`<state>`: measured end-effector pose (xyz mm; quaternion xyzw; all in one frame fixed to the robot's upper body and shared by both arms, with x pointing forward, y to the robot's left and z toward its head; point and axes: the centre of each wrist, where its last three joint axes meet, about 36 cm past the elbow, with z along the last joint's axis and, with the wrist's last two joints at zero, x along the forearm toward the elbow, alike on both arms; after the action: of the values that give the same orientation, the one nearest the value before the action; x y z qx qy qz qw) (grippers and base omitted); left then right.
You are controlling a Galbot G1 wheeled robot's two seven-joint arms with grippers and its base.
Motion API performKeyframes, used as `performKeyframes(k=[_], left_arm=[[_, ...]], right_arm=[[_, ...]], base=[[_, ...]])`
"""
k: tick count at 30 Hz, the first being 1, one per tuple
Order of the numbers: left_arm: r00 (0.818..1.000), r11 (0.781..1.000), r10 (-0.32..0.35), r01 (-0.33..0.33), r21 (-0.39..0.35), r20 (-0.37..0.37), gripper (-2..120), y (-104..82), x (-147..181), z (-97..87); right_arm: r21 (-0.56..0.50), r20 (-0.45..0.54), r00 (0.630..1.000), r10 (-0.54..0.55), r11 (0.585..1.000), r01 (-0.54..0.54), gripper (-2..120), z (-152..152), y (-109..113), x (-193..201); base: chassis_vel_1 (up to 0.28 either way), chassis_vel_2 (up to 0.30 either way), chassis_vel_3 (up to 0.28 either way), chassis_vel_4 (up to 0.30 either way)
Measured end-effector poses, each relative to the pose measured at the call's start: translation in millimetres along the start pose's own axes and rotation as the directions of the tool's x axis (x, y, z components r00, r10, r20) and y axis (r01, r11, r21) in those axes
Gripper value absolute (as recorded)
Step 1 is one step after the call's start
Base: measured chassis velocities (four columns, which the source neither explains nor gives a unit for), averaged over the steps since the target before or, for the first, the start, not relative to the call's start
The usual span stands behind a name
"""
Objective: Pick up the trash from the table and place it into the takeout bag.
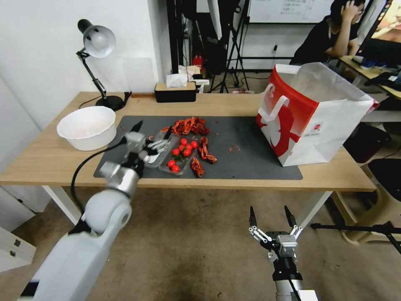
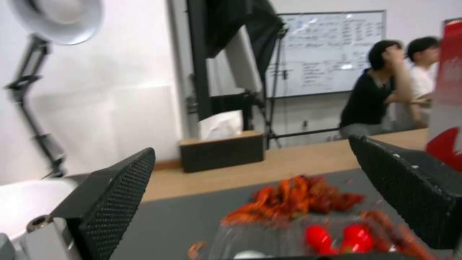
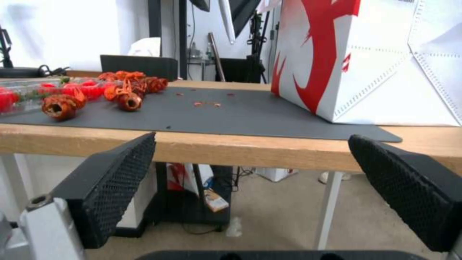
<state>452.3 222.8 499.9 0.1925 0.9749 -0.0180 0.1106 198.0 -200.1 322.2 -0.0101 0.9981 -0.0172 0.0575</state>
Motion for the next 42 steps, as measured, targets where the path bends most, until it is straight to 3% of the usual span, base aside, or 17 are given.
performKeyframes(k=[3, 4, 8, 13, 17, 29, 42], left_arm=[[0.996, 0.996, -0.084, 0.084, -0.015, -0.033, 100, 2.9, 45, 18.5], [0.996, 0.996, -0.084, 0.084, -0.015, -0.033, 100, 2.9, 45, 18.5], [0.977, 0.976, -0.210, 0.207, -0.061, -0.047, 100, 0.5, 98, 38.4], [0.967, 0.968, -0.245, 0.241, -0.066, -0.067, 100, -3.4, 119, 46.0], [0.951, 0.956, -0.290, 0.284, -0.070, -0.110, 100, -13.3, 165, 61.3], [0.929, 0.933, -0.353, 0.342, -0.107, -0.111, 100, -7.7, 218, 80.9], [0.922, 0.927, -0.370, 0.357, -0.117, -0.118, 100, -6.9, 231, 96.4]], right_arm=[[0.001, 0.004, 1.000, -0.004, 1.000, 0.004, 100, -2, 0, 1], [0.001, 0.004, 1.000, -0.004, 1.000, 0.004, 100, -2, 0, 1], [0.005, 0.011, 1.000, -0.012, 1.000, 0.012, 100, -6, -1, -2], [0.007, 0.020, 1.000, -0.016, 1.000, 0.016, 100, -9, -1, -5], [0.013, 0.033, 0.999, -0.023, 1.000, 0.023, 100, -16, -5, -12], [-0.038, 0.007, 0.998, -0.060, 0.997, 0.060, 100, -30, -22, -34], [-0.096, -0.006, 0.998, -0.063, 0.993, 0.063, 100, -32, -25, -41]], base=[[0.000, 0.000, 0.000, 0.000], [0.000, 0.000, 0.000, 0.000], [0.000, 0.000, 0.000, 0.000], [0.000, 0.000, 0.000, 0.000], [0.000, 0.000, 0.000, 0.000], [0.000, 0.000, 0.000, 0.000], [0.000, 0.000, 0.000, 0.000]])
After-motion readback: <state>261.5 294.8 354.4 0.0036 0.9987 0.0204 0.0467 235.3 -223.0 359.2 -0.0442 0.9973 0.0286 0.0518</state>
